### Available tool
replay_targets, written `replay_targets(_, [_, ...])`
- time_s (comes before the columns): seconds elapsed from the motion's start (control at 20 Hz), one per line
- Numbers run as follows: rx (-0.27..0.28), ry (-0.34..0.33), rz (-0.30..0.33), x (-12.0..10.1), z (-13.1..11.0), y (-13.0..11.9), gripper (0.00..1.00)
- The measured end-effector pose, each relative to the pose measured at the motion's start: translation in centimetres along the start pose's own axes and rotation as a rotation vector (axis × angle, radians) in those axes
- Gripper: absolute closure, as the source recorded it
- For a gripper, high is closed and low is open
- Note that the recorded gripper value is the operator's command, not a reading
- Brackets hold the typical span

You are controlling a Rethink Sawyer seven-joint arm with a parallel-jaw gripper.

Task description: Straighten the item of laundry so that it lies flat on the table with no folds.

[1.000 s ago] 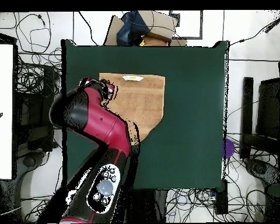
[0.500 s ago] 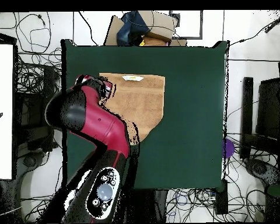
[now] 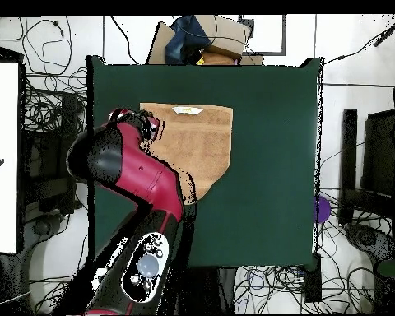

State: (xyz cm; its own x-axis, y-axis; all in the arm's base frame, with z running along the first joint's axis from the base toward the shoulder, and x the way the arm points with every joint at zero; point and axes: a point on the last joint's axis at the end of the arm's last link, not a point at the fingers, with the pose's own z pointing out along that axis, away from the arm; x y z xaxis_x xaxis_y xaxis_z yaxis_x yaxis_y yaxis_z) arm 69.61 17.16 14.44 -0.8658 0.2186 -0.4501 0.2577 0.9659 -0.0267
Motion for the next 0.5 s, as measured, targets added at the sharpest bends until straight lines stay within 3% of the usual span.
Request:
replay_targets(0.2, [0.032,0.046,-0.062,2.2,2.0,-0.7,1.00])
replay_targets(0.5, [0.068,0.185,-0.194,6.8,5.0,-2.2,1.00])
